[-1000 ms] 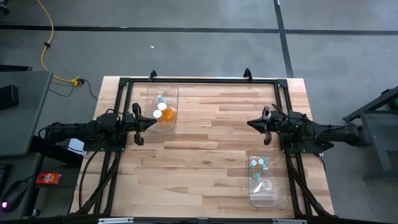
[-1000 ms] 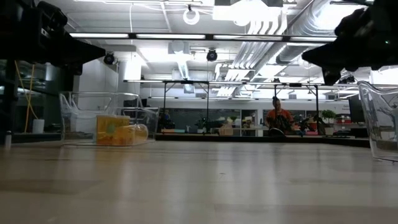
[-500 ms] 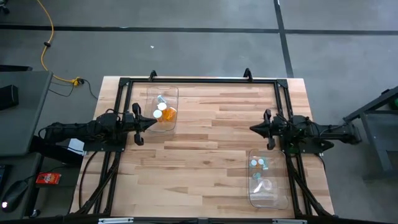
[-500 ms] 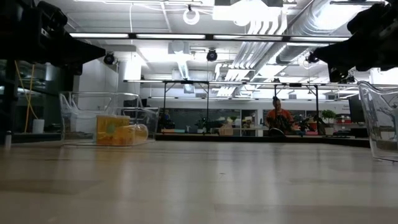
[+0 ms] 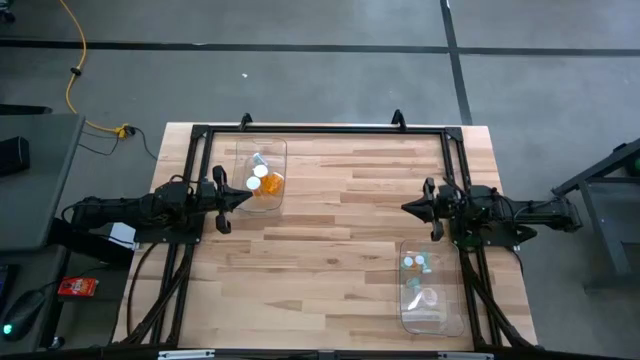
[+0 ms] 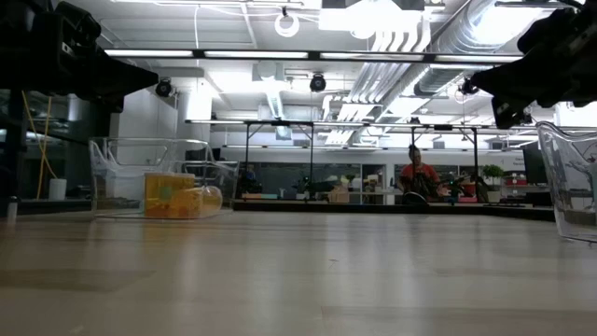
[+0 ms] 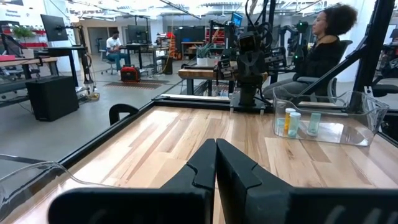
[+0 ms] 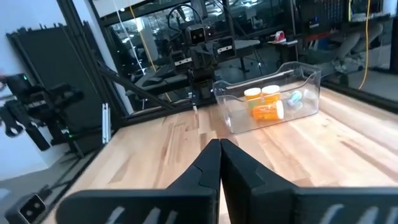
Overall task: Pick and place medicine bottles into bin by pill shape (circle, oval)
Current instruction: Return to Home Position
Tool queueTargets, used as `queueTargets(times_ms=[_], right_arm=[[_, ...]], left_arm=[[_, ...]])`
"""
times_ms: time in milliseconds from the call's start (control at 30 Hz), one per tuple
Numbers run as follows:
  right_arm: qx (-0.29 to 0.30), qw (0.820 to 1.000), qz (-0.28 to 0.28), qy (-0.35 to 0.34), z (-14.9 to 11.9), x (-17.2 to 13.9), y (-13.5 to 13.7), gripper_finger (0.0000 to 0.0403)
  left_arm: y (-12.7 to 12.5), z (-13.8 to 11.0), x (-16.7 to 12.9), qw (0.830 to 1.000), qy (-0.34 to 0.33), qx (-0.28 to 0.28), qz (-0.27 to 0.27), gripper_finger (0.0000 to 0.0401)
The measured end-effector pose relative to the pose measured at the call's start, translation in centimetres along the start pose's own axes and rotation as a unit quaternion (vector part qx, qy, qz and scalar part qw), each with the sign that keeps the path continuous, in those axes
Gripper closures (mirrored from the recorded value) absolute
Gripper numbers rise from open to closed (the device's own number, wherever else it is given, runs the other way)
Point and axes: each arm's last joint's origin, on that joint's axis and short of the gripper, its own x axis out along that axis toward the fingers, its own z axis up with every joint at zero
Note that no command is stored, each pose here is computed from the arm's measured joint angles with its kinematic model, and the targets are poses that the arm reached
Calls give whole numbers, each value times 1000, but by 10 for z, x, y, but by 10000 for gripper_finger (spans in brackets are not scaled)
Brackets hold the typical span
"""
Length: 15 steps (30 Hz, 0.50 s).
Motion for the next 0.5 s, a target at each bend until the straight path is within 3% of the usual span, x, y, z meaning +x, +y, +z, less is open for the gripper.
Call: queueTargets(times_ms=[233, 500], right_arm=[[37, 999, 0, 0, 0, 0, 0, 402], [38, 999, 1, -3, 0, 0, 0, 402]], left_arm=[[0, 0, 0, 1000, 0, 0, 0, 400], [0, 2, -2, 1000, -12, -2, 0, 400]])
